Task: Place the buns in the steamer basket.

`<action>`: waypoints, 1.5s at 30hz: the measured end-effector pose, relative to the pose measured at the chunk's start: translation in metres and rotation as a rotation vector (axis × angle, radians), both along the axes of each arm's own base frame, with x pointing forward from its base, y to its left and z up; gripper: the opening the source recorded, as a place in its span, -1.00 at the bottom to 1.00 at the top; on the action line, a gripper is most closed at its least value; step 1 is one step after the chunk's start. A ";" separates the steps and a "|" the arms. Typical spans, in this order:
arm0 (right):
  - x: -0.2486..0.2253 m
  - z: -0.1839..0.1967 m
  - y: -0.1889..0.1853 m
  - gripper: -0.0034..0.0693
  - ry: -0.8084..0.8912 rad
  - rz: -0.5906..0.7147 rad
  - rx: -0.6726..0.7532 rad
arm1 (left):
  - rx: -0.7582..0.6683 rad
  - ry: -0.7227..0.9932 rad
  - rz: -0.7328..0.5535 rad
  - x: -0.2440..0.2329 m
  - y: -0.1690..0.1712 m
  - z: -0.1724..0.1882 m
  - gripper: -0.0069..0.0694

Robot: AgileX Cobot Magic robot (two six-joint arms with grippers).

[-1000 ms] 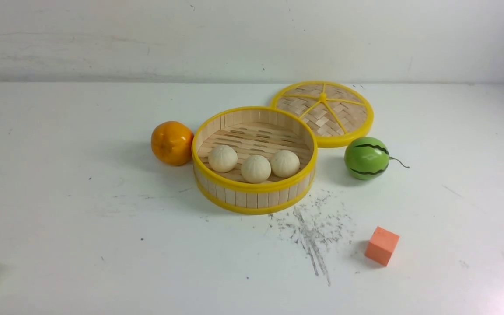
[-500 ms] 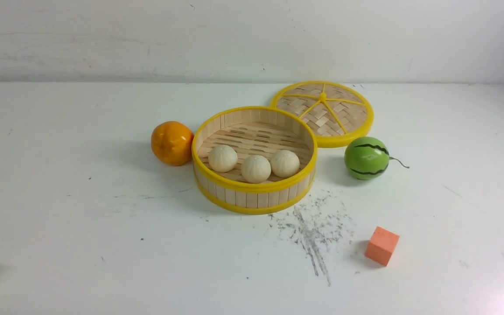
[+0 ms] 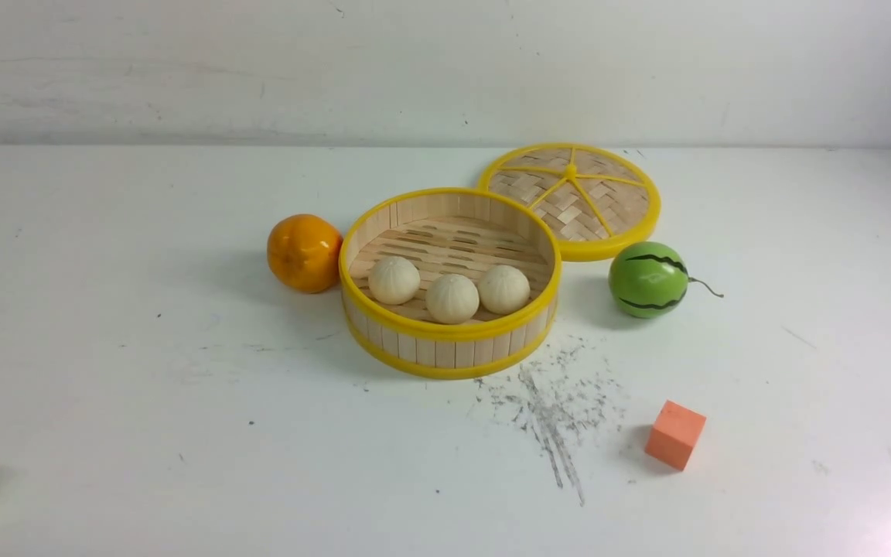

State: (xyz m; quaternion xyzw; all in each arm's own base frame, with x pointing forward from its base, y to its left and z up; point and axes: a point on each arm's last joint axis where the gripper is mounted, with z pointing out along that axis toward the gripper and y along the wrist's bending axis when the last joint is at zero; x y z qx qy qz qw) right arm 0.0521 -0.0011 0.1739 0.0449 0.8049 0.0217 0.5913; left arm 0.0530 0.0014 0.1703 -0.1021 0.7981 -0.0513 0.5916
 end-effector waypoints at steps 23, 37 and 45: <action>0.000 0.000 0.000 -0.55 0.000 0.000 0.000 | 0.000 0.000 0.000 0.000 0.000 0.000 -0.83; 0.000 0.000 0.000 -0.52 0.000 0.000 0.000 | 0.000 0.000 0.000 0.000 0.000 0.000 -0.81; 0.000 0.000 0.000 -0.50 0.000 0.000 0.000 | 0.000 0.000 0.000 0.000 0.000 0.000 -0.81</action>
